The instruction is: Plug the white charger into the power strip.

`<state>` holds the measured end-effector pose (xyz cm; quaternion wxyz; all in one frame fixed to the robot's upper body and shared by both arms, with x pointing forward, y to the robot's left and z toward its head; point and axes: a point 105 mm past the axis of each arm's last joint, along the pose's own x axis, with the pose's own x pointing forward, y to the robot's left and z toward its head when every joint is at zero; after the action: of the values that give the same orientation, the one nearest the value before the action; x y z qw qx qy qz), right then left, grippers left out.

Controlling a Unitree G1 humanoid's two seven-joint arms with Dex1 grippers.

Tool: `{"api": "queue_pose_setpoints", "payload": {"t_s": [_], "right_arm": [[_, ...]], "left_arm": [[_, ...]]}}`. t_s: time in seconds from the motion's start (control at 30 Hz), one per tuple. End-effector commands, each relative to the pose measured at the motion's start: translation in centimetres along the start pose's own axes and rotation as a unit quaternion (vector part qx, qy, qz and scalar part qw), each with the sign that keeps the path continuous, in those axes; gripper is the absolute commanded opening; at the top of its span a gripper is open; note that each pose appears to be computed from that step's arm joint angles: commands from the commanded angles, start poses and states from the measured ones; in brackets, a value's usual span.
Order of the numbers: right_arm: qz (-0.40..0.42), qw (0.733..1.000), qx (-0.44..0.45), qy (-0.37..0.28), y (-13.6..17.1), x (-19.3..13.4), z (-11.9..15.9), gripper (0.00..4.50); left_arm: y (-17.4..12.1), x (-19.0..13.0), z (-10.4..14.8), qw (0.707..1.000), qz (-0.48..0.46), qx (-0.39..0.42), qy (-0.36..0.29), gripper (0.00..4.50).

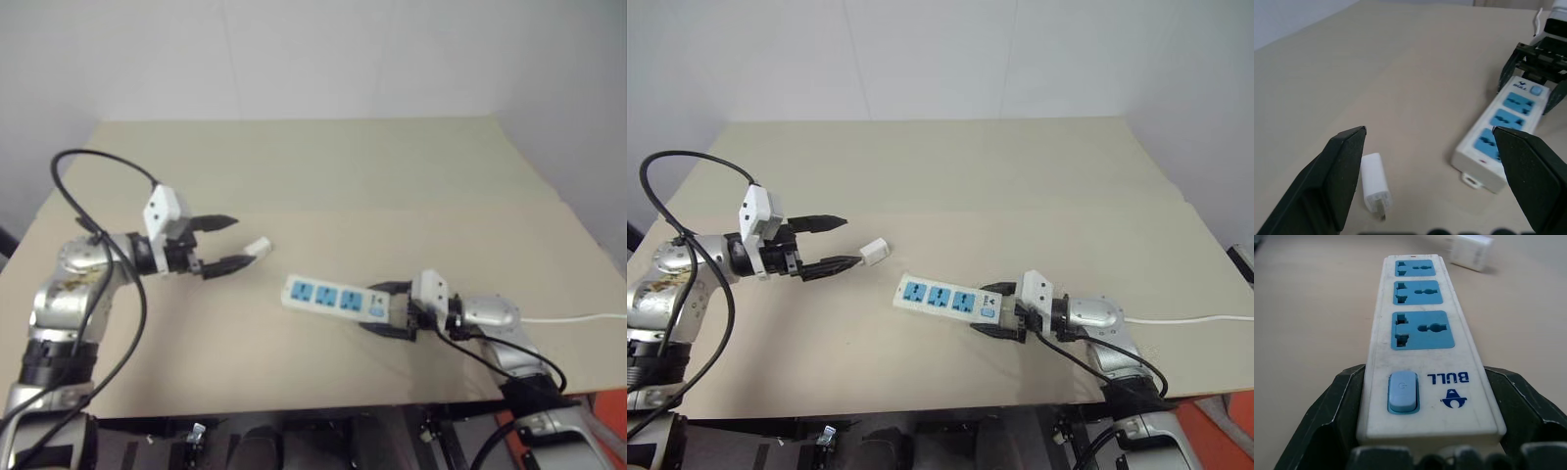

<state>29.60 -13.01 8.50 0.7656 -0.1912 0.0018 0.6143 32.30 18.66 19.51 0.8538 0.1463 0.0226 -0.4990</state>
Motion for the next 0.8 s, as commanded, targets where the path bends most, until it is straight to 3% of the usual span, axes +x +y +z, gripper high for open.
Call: {"api": "queue_pose_setpoints", "payload": {"t_s": [0.03, 0.37, 0.5, 0.63, 0.8], "right_arm": [[0.054, 0.998, -0.014, -0.003, 1.1, 0.8, 0.1, 3.43], [0.08, 0.997, -0.011, -0.014, 1.5, 1.8, -0.7, 3.43], [0.057, 0.998, 0.0, -0.038, 0.4, 1.5, 0.0, 3.43], [0.085, 0.996, 0.025, -0.029, 1.0, 0.9, 0.0, 3.43], [0.078, 0.996, 0.031, -0.025, 0.9, 0.8, 0.2, 3.43]], "left_arm": [[1.2, -0.7, 1.5, 0.999, 0.004, 0.034, 0.002, 4.5], [5.5, -1.9, 2.6, 0.996, 0.012, 0.076, 0.042, 4.5], [5.3, -1.4, 2.8, 0.998, -0.006, 0.066, 0.023, 4.5], [4.8, -0.8, 1.7, 0.997, -0.023, 0.065, 0.043, 4.5], [5.6, 0.3, 0.6, 0.985, -0.026, 0.108, 0.131, 4.5]]}}
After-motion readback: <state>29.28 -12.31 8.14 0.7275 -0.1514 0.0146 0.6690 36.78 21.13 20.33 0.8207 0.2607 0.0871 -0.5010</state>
